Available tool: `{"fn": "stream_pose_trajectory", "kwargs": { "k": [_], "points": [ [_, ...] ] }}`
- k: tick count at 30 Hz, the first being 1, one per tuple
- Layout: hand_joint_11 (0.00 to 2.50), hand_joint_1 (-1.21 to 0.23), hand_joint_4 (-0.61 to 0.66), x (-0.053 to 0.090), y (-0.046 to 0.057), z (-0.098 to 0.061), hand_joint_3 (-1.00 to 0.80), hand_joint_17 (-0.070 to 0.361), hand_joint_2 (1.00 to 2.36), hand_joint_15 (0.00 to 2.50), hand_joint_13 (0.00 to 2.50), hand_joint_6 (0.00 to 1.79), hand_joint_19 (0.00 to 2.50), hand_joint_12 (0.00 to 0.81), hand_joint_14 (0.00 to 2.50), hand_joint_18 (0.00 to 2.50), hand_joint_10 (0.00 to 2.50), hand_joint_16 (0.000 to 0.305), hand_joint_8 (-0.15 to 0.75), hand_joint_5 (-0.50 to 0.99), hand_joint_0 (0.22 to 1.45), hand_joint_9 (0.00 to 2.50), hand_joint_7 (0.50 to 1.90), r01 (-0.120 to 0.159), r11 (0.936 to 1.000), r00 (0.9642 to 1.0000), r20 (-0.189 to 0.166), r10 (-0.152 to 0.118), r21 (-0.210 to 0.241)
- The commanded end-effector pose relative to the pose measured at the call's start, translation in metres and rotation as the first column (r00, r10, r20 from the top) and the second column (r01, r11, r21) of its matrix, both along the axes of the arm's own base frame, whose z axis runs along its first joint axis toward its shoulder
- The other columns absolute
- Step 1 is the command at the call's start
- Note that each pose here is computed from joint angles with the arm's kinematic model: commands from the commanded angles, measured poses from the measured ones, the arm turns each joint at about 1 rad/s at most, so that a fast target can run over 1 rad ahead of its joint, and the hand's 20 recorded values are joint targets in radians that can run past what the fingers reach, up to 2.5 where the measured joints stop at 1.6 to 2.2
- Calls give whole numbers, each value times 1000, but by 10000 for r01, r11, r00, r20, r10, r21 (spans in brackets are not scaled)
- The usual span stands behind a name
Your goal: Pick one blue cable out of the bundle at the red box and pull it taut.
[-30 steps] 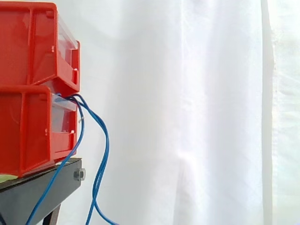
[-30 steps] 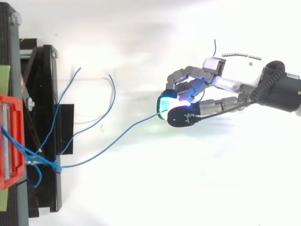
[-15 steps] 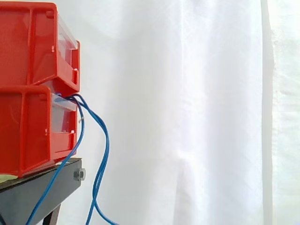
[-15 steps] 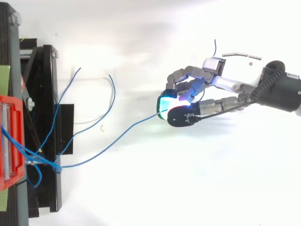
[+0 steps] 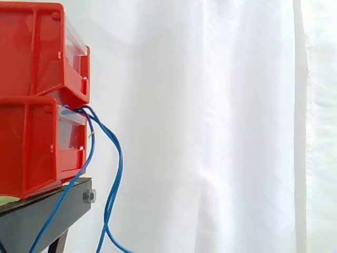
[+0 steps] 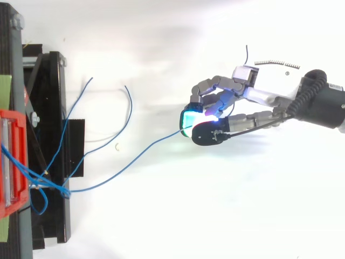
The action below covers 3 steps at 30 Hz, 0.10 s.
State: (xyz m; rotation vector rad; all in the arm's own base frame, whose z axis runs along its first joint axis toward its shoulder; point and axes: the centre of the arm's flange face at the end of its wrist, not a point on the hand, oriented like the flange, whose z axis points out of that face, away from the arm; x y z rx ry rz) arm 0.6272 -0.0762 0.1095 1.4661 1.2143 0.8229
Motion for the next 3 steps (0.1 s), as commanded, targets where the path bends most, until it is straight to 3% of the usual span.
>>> {"fn": "stream_pose_trajectory", "kwargs": {
  "k": [1, 3],
  "points": [
    [873, -687, 171, 0, 0, 0, 71, 124, 1028, 229, 431, 858, 289, 376, 9, 421, 20, 55, 358, -163, 619, 927, 1113, 2, 10000, 10000, 0, -2, 0],
    [871, -687, 173, 0, 0, 0, 76, 124, 1028, 229, 430, 857, 288, 376, 9, 420, 21, 55, 360, -163, 618, 927, 1122, 2, 10000, 10000, 0, -2, 0]
  ]
}}
